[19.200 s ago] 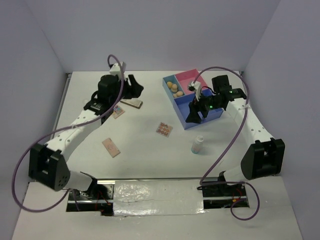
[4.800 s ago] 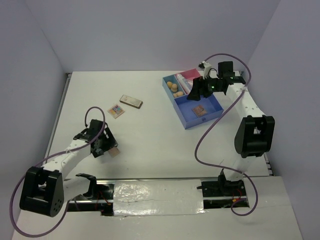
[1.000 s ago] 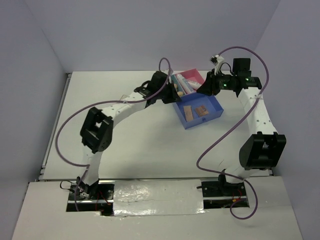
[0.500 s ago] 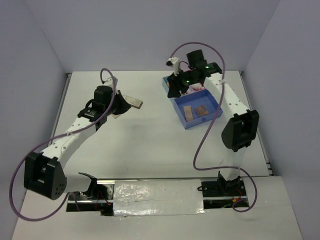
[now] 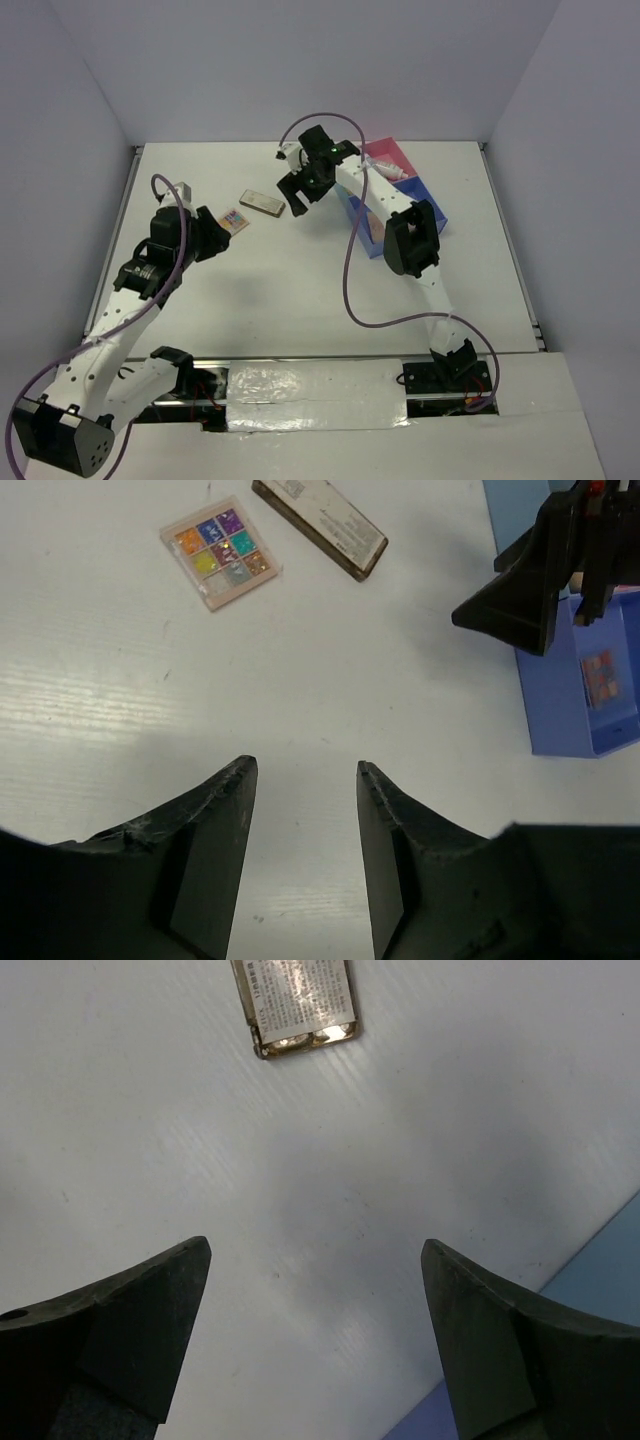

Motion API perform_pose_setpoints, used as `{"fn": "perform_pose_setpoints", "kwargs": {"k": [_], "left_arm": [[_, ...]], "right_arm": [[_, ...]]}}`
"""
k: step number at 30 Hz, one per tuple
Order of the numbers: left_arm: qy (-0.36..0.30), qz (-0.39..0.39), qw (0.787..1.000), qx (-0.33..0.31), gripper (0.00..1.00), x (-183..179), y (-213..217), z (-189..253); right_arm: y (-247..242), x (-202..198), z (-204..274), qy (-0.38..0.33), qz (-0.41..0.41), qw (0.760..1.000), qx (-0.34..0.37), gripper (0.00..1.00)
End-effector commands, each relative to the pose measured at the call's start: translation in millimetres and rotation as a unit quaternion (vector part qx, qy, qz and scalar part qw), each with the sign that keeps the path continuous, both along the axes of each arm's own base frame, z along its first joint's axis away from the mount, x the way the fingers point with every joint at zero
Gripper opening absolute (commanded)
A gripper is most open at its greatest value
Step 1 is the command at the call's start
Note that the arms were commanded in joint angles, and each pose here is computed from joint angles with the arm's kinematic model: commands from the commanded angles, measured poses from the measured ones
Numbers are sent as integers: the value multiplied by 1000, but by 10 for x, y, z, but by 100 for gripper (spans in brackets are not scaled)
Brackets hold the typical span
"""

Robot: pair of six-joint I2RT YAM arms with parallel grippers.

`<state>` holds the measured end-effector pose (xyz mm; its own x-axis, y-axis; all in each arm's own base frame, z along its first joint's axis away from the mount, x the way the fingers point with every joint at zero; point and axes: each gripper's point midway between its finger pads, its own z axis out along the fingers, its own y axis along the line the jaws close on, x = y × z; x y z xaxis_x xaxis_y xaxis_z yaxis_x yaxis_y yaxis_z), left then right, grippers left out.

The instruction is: Organize the makeup

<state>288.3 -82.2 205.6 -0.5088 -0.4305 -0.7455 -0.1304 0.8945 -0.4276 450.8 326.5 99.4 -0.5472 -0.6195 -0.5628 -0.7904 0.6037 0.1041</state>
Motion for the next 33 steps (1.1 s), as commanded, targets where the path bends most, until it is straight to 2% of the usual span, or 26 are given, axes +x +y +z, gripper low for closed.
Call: {"fn": "perform_pose_setpoints", "kwargs": {"k": [1,4,10,17,20,21,22,23,24,25,26,28,29,30,32,33], "left_arm": [[22,33,999,-6,57,-145,111,-125],[27,40,999,-17,58,-198,113,-165],[39,38,998,-28,59,-185,66,-229],[50,36,998,-29,60,-127,33,-264],[52,46,997,-38,60,-53,18,-318],[52,48,997,-41,60,-14,6,-332],[55,53,996,-44,57,26,0,-346],[64,64,995,-51,53,118,-22,-384],[67,70,994,-53,30,178,-30,-400],[83,85,991,-56,15,276,-39,-497],[78,93,990,-65,6,379,-61,-422],[82,88,990,-74,4,547,-141,-410],[88,84,990,-74,5,717,-202,-410],[90,81,990,-75,10,813,-240,-397],[105,79,988,-75,21,1056,-328,-445],[110,83,987,-79,36,1149,-337,-475]], "right_arm": [[151,268,235,-54,-21,998,23,95],[287,310,30,-52,-5,998,27,99],[497,329,-11,-66,28,996,54,100],[746,387,0,-121,73,989,50,100],[729,383,36,-131,66,988,55,97],[741,444,355,-166,59,981,80,97],[627,419,249,-154,50,984,76,95],[587,418,350,-160,51,982,88,91],[554,442,699,-191,50,974,112,89],[460,420,691,-184,55,974,120,80],[424,402,799,-188,60,972,131,75],[267,372,1106,-207,75,964,151,63],[252,311,1209,-212,90,959,162,60],[232,292,1327,-231,97,954,165,58],[139,153,1563,-267,113,943,163,47],[91,119,1537,-275,113,941,159,36]]}}
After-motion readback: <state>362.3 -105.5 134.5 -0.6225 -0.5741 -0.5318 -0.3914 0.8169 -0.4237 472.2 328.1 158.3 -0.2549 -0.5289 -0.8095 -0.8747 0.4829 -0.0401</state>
